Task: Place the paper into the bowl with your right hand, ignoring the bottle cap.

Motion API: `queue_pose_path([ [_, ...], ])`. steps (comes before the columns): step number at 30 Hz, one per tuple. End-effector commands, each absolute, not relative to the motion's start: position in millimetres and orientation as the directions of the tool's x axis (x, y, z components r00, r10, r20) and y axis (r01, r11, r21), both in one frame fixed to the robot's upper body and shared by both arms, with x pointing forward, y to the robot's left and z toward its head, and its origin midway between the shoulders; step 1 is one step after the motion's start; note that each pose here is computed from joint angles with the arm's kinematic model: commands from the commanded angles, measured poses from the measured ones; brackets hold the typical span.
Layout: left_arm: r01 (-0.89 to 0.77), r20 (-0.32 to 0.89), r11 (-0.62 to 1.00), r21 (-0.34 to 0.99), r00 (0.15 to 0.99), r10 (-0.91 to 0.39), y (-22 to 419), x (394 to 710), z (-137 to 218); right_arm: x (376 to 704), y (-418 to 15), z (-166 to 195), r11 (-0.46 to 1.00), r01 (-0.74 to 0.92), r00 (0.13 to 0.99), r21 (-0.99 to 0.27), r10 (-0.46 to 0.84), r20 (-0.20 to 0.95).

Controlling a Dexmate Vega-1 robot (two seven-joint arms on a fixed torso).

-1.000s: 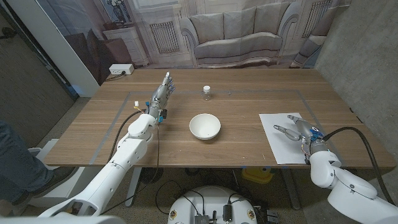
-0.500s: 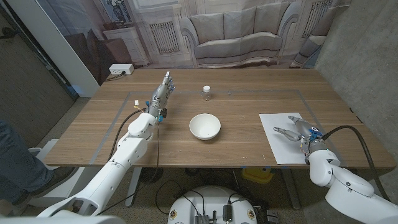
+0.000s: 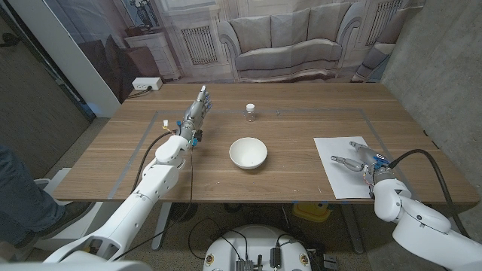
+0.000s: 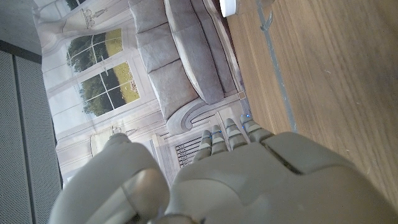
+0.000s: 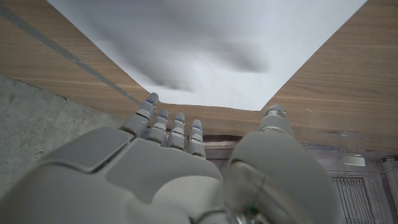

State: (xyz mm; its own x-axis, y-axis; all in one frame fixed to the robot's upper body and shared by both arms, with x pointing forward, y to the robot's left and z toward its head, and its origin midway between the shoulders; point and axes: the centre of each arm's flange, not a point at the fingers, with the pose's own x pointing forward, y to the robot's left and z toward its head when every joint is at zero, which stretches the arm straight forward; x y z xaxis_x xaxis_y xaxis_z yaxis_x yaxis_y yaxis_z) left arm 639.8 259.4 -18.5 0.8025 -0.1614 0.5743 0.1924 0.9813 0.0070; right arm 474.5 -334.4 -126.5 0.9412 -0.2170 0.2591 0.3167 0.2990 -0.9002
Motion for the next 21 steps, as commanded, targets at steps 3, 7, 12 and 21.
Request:
queue_pose_path([
  [3, 0.192, 0.572, 0.981, 0.008, 0.804, -0.162, 260.8, 639.7, -17.4, 477.2, -336.4, -128.9, 0.304, 0.303, 0.941, -0.903, -0.248, 0.232],
  [7, 0.192, 0.575, 0.981, 0.006, 0.803, -0.161, 260.6, 638.4, -18.9, 477.7, -337.1, -130.4, 0.307, 0.296, 0.941, -0.905, -0.254, 0.221],
  [12, 0.191, 0.573, 0.982, -0.001, 0.805, -0.155, 260.9, 637.1, -24.1, 478.4, -337.2, -131.6, 0.306, 0.29, 0.943, -0.907, -0.252, 0.216],
  [21, 0.188, 0.574, 0.982, -0.009, 0.805, -0.149, 262.7, 636.5, -27.6, 479.3, -337.1, -131.7, 0.289, 0.282, 0.943, -0.915, -0.258, 0.209],
])
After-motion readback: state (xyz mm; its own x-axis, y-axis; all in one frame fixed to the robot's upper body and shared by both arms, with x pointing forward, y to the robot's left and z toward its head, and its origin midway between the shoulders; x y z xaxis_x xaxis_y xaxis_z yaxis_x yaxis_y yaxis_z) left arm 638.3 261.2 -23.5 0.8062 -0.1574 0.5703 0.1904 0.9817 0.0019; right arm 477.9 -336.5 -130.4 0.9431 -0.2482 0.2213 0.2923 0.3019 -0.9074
